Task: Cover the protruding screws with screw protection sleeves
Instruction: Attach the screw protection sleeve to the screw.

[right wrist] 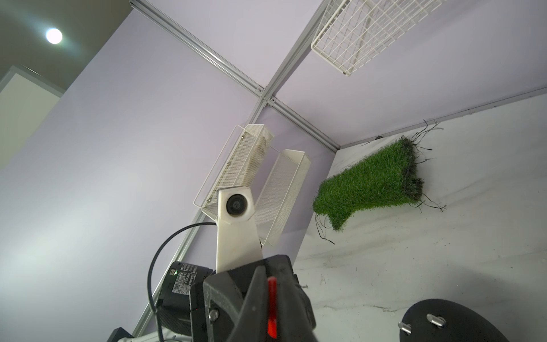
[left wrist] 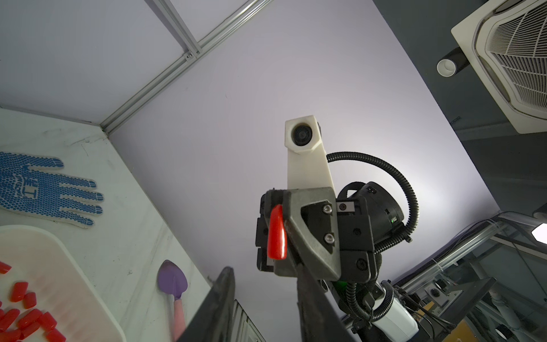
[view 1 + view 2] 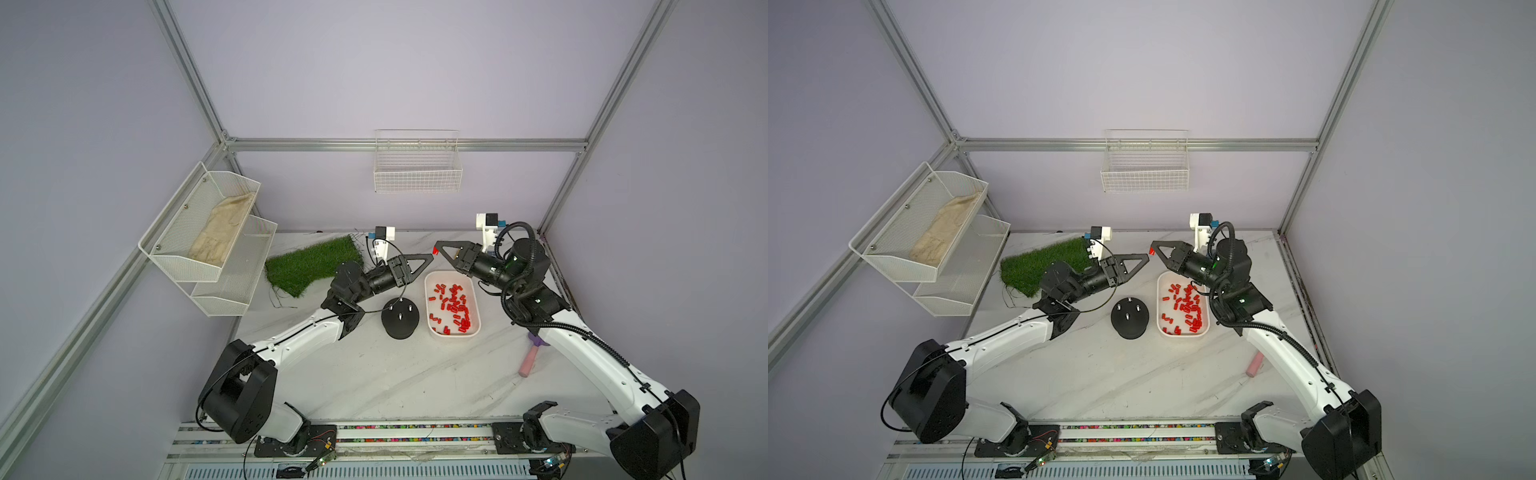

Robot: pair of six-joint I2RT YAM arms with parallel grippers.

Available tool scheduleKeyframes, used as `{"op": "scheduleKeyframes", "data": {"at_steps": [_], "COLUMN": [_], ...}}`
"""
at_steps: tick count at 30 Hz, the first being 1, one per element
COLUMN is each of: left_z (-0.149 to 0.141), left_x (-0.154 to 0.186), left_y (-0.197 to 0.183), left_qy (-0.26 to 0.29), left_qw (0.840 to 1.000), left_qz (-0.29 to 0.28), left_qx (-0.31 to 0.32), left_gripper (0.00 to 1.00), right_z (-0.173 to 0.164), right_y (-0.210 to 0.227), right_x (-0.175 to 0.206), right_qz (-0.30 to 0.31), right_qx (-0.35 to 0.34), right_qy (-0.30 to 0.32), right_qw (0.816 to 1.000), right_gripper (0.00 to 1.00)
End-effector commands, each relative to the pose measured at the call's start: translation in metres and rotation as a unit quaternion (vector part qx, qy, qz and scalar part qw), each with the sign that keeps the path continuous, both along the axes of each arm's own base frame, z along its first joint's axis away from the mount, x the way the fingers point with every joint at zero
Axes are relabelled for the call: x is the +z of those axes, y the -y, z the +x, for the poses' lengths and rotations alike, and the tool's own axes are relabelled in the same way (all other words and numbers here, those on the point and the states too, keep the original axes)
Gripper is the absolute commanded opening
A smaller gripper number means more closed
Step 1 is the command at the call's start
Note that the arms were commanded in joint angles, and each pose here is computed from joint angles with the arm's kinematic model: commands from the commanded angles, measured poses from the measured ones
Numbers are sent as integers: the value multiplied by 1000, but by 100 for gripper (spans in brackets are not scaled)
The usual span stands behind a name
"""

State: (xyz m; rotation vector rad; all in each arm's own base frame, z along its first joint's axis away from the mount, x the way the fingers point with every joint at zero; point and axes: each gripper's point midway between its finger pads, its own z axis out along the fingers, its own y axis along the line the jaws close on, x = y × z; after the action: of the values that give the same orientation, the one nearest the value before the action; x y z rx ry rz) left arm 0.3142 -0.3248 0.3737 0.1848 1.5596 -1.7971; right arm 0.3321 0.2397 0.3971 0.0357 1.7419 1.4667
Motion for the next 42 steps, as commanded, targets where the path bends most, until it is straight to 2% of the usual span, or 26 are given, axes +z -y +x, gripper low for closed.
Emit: {"op": "scheduleKeyframes", "data": {"at_steps": [1,11,18,22,29,32,34,36,39,42], "left_z": [-9,-12,-13,-12,-11,-12,-11,-12,-11,-9], "left_x": [43,53,54,54,53,54,54,51,45,33], "left_y": [-1,-1,-1,0,1,0,0,1,-1,-6], "left_qy": [52,66,66,65,64,68,70,68,63,49], "left_qw": [998,996,996,996,996,996,996,997,998,998], "left_qz": [-38,-54,-57,-57,-57,-54,-48,-39,-14,20], "left_qx": [-12,-20,-24,-26,-26,-23,-19,-19,-21,-29], "left_gripper": [34,35,25,22,5,3,1,0,0,0], "right_z": [-7,-6,-5,-5,-6,-6,-5,-6,-6,-8], "right_y": [0,-3,-3,-3,-2,-2,-4,-5,-1,1], "right_x": [14,6,8,9,7,5,0,1,3,1], "right_qz": [22,16,19,22,20,15,1,-6,-33,-73], "right_qx": [12,18,18,18,19,19,23,25,25,33], "right_qy": [16,9,13,14,14,13,9,10,18,19], "right_qw": [1000,1000,1000,1000,1000,1000,1000,1000,999,997], "right_gripper": [10,10,10,10,10,11,16,30,37,38]}}
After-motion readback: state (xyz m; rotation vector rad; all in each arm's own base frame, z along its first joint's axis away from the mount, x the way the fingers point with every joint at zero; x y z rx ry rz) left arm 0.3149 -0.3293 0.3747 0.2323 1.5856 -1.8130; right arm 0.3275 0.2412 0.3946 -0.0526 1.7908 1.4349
